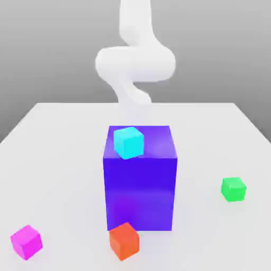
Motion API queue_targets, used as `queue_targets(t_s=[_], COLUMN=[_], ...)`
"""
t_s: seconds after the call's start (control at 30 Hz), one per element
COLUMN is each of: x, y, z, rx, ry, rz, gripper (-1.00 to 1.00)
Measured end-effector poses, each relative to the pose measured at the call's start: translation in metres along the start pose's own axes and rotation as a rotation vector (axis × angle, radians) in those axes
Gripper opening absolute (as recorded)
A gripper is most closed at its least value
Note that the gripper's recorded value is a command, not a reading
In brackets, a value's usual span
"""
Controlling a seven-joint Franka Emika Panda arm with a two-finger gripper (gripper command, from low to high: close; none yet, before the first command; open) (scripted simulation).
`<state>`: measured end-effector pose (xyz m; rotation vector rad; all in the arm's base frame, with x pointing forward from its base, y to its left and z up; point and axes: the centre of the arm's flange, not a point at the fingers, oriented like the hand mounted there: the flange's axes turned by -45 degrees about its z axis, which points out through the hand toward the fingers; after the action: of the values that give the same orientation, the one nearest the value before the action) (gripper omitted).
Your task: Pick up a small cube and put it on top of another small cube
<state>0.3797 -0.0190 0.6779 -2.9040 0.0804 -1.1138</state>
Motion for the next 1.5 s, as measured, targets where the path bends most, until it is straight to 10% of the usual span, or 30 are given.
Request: queue_targets(t_s=[1.07, 1.1, 1.5], x=[-0.299, -0.307, -0.269], y=[0.257, 0.258, 0.254], z=[0.431, 0.439, 0.4], rx=[-0.26, -0.26, -0.256], ry=[-0.694, -0.695, -0.684], rz=[0.547, 0.548, 0.546], gripper=[0.0, -1.0, -1.0])
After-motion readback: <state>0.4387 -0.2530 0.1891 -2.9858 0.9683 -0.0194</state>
